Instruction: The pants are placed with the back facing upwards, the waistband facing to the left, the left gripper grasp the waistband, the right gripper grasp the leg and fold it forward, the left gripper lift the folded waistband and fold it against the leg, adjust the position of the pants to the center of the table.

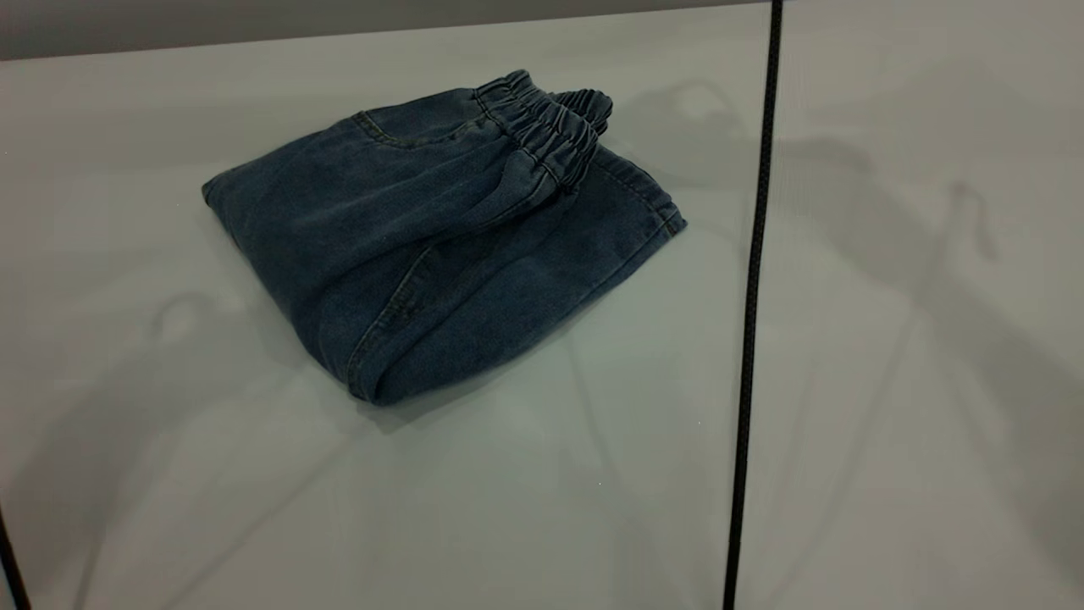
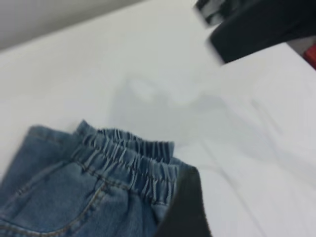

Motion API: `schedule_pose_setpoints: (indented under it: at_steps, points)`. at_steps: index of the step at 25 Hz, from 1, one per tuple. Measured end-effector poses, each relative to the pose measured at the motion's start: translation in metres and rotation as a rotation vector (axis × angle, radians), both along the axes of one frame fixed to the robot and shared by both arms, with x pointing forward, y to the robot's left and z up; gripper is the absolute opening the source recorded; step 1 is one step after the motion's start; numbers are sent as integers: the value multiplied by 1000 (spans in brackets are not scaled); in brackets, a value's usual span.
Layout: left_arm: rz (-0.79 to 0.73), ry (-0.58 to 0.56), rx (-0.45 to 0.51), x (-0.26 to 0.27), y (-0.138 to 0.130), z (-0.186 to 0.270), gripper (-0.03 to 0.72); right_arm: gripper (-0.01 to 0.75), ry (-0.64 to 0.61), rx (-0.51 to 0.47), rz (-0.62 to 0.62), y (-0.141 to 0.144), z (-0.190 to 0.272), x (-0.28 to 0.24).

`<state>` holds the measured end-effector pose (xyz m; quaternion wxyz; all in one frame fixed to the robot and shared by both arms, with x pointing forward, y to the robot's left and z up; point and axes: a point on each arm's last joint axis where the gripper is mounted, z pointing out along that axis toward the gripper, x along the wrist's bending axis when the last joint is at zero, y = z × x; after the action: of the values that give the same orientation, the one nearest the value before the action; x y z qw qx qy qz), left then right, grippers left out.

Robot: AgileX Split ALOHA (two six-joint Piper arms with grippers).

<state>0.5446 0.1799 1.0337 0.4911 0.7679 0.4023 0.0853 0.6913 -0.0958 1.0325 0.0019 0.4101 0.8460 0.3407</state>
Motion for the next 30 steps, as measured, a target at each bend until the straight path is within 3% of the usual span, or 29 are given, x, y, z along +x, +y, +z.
schedule_pose_setpoints:
  at_steps: [7,14,23,30]
  points:
    - [61,-150,9,-38,15,63,580,477,54,64,16,25,-16,-4]
    - [197,-372,-29,-67,32,114,580,477,81,-14,129,86,-63,-27]
    - [198,-365,-53,-68,31,116,580,477,-6,-253,130,148,-123,-59]
    - [158,-348,-58,-71,28,114,580,477,-29,-365,133,147,-160,-53]
